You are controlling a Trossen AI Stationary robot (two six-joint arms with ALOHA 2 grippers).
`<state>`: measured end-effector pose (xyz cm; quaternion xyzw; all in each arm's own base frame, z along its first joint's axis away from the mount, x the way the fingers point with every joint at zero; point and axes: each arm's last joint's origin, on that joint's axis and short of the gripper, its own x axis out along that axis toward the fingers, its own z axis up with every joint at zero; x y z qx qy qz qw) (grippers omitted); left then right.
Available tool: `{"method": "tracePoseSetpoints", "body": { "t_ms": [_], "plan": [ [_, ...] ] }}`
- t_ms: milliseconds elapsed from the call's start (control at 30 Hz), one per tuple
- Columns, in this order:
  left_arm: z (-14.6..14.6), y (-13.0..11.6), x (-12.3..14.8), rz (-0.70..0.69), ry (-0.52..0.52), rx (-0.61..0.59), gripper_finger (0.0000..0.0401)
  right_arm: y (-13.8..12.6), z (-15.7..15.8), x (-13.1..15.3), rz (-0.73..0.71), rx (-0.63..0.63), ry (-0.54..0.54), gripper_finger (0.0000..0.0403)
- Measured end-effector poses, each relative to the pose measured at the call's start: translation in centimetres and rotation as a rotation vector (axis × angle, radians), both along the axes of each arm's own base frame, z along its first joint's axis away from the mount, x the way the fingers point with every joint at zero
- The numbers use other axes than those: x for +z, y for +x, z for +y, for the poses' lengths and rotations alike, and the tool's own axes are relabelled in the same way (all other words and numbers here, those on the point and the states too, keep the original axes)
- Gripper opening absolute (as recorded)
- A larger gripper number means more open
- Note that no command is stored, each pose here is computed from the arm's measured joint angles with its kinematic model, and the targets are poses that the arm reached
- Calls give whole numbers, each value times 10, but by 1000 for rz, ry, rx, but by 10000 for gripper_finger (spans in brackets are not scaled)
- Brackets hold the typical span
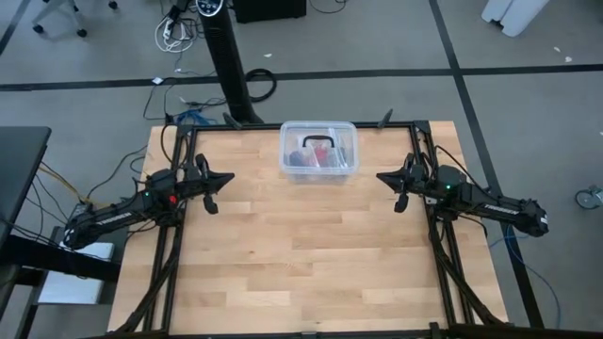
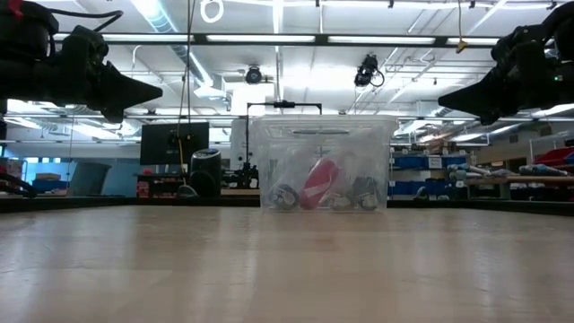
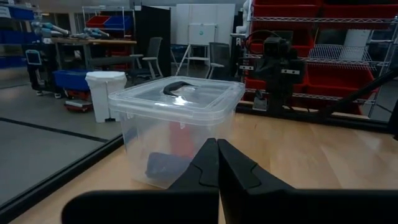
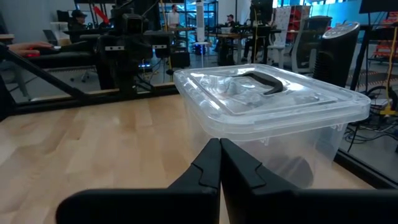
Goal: Roll bandage
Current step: Return to Home Position
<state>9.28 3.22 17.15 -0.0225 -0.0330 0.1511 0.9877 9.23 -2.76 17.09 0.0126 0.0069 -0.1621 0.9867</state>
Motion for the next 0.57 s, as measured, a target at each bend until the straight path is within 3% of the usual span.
{"method": "tracePoseSetpoints", "body": {
  "t_ms": [567],
  "plan": [
    [0, 0, 0, 0, 0, 0, 1, 0, 0, 0, 0, 0, 0, 4]
  ]
}}
